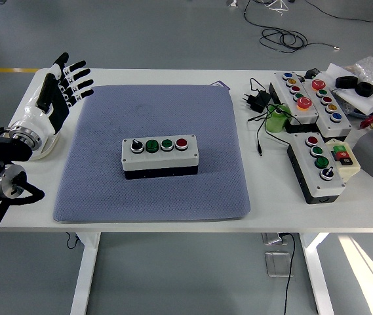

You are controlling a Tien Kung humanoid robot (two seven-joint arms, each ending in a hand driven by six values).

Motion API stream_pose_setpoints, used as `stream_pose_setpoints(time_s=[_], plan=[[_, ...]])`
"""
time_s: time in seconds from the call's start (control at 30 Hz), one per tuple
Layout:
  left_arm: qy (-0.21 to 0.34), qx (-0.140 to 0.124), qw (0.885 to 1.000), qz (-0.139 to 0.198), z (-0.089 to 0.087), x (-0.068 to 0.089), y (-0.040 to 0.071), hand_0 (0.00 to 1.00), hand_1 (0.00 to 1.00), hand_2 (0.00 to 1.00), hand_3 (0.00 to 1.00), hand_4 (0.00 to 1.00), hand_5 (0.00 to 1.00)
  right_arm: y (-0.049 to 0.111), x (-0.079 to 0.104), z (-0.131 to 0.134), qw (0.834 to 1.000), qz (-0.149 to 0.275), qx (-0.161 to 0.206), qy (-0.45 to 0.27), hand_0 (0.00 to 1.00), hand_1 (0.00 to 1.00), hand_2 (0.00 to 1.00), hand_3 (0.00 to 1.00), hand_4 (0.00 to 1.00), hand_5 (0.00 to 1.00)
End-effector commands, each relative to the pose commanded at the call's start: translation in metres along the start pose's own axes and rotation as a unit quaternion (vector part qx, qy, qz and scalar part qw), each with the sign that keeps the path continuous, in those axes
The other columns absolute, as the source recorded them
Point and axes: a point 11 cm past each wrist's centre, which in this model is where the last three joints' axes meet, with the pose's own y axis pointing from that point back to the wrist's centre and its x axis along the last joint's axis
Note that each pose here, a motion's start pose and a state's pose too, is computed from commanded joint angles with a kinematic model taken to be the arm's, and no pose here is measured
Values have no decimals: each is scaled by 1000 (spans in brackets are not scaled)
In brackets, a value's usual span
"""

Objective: Pick up the button,place it on the desk,press the button,press the button

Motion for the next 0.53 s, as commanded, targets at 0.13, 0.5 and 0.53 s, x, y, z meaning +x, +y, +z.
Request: stream_pose_setpoints(time_s=[0.13,0.5,0.53], plan=[[1,0,1000,3,0,2,0,809,847,886,854,704,998,0,0,-1,1000,0,1,0,787,797,817,751,412,479],[1,-1,1000,9,0,2,0,807,847,887,855,706,998,0,0,-2,1000,0,2,-1,787,797,817,751,412,479],[2,0,1000,10,-1,3,0,807,847,887,855,706,998,0,0,-2,1000,0,1,-2,787,797,817,751,412,479]])
